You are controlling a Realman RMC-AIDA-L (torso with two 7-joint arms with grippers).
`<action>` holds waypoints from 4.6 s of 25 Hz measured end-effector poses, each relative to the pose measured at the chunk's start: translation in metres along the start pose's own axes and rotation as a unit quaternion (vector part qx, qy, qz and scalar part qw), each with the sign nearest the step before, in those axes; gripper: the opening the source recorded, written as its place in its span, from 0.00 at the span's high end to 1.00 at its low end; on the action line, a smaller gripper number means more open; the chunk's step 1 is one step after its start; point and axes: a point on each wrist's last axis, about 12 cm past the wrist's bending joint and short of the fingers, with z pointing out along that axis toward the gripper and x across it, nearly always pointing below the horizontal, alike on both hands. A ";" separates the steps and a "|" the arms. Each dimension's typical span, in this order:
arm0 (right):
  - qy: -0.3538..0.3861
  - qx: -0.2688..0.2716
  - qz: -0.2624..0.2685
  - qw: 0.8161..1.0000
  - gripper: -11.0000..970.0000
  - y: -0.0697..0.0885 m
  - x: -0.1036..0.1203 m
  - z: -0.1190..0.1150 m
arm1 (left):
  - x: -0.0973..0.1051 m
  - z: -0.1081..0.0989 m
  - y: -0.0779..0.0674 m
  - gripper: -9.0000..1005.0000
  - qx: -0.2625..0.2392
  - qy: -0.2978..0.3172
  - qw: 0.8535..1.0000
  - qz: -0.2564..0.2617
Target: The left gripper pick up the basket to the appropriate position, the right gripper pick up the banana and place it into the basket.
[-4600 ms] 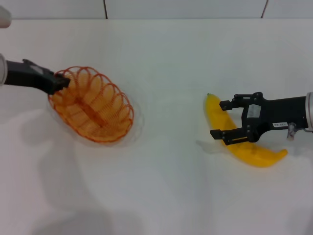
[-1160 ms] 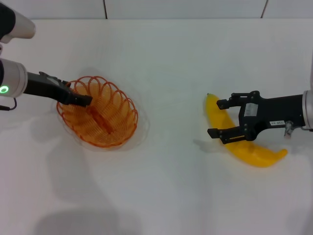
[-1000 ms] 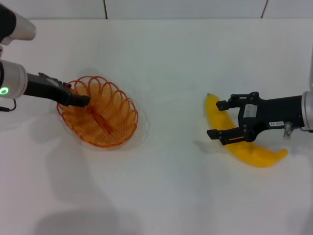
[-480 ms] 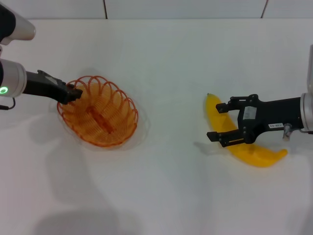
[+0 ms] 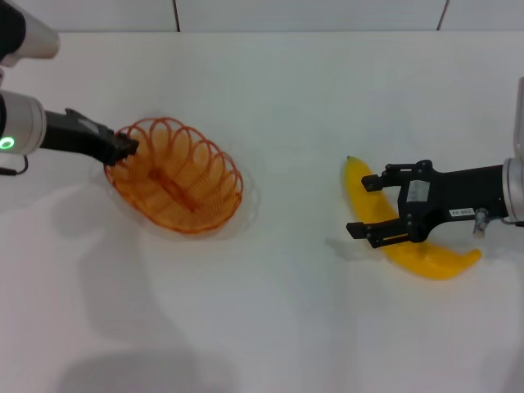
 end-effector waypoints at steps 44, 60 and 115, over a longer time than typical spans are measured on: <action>-0.002 0.005 -0.004 1.000 0.10 -0.003 -0.005 0.003 | -0.006 0.009 -0.006 0.92 0.013 -0.174 0.983 -0.056; 0.000 -0.001 -0.005 1.000 0.10 -0.003 -0.009 0.005 | 0.012 0.022 -0.010 0.92 -0.003 -0.220 0.968 -0.122; -0.002 -0.016 -0.008 1.000 0.10 -0.001 -0.016 0.006 | 0.062 0.045 -0.030 0.90 -0.027 -0.225 0.945 -0.237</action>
